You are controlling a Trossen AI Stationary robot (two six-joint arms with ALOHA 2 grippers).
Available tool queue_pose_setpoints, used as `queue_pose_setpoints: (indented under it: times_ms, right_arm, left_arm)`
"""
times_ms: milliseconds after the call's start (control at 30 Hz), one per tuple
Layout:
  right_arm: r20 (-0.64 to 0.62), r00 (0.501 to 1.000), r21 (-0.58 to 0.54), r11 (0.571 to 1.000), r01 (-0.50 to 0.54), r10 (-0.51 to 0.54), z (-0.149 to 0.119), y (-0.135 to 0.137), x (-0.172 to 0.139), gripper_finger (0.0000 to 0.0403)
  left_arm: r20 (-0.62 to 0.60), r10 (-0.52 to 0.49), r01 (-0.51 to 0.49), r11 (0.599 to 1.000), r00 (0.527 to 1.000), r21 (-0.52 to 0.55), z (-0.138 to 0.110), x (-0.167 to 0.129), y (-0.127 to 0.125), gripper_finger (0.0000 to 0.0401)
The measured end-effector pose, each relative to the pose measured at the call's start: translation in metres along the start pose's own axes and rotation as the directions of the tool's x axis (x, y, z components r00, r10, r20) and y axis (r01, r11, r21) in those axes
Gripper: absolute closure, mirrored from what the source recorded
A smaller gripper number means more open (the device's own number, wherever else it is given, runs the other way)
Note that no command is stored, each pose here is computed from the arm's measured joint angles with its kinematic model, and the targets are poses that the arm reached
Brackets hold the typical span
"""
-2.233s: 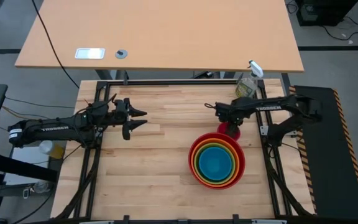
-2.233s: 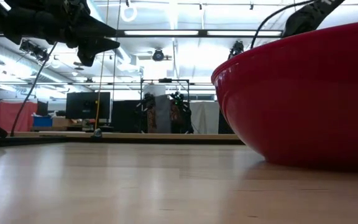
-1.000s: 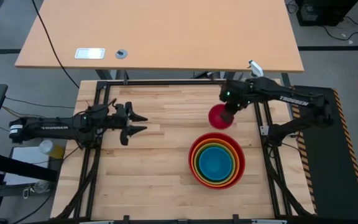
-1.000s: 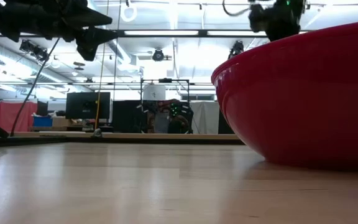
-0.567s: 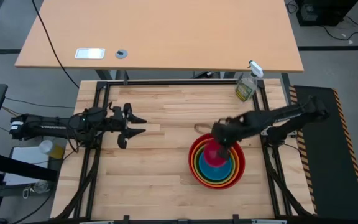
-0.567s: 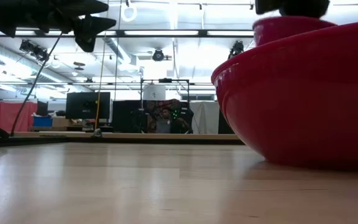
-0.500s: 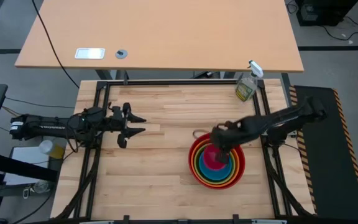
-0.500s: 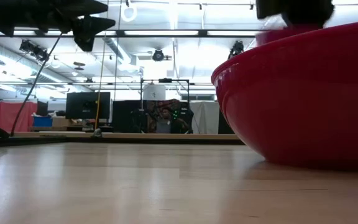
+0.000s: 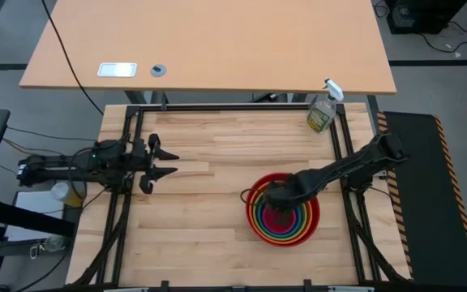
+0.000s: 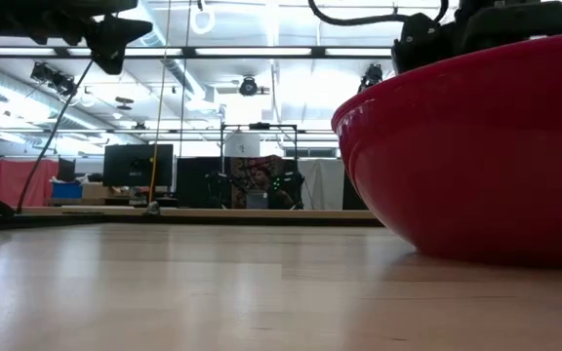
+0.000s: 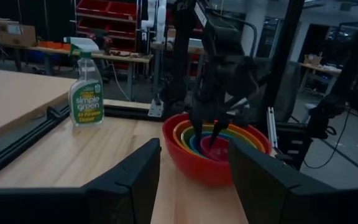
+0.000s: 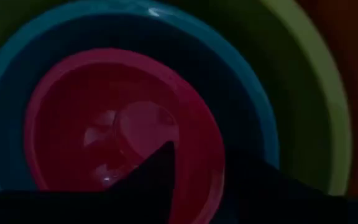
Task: Nest bowls inside each other
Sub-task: Stack the red bowl on top of the blue bowl, then return to Home Position
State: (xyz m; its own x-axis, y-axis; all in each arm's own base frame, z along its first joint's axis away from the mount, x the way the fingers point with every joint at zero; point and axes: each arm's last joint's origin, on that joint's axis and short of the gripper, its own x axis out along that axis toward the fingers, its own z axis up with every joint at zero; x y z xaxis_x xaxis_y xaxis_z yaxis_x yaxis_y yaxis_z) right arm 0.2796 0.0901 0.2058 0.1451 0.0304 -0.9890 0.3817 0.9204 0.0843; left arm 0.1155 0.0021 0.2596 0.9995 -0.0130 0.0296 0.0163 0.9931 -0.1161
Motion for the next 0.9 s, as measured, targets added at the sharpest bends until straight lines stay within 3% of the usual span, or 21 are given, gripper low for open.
queue_pose_setpoints:
  times_ms: [100, 233, 333, 500, 600, 900]
  right_arm:
    - [0.034, 0.999, 0.050, 0.999, 0.004, -0.005, -0.004, -0.004, -0.014, 0.0227]
    - [0.243, 0.967, 0.045, 0.996, 0.075, -0.084, -0.013, -0.009, -0.041, 0.0197]
    - [0.344, 0.934, 0.057, 0.995, 0.083, -0.097, -0.023, -0.018, -0.051, 0.0192]
    - [0.509, 0.861, 0.057, 0.998, -0.016, -0.015, -0.036, -0.040, -0.047, 0.0206]
    - [0.626, 0.779, 0.040, 0.995, -0.096, 0.050, -0.043, -0.056, -0.048, 0.0217]
    - [0.884, 0.443, -0.056, 0.974, -0.221, 0.151, -0.072, -0.106, -0.036, 0.0233]
  left_arm:
    - [0.005, -0.001, 0.001, 1.000, 1.000, 0.000, 0.001, -0.007, 0.000, 0.0209]
    - [0.038, -0.005, 0.005, 1.000, 0.999, 0.005, 0.003, -0.016, -0.001, 0.0209]
    - [0.067, -0.010, 0.010, 1.000, 0.998, 0.008, -0.002, -0.022, -0.001, 0.0209]
    - [0.105, -0.015, 0.015, 1.000, 0.994, -0.002, -0.025, -0.032, 0.002, 0.0209]
    - [0.133, -0.020, 0.022, 1.000, 0.991, -0.014, -0.031, -0.037, 0.002, 0.0209]
    - [0.116, -0.020, 0.023, 1.000, 0.993, -0.022, -0.033, -0.036, 0.002, 0.0209]
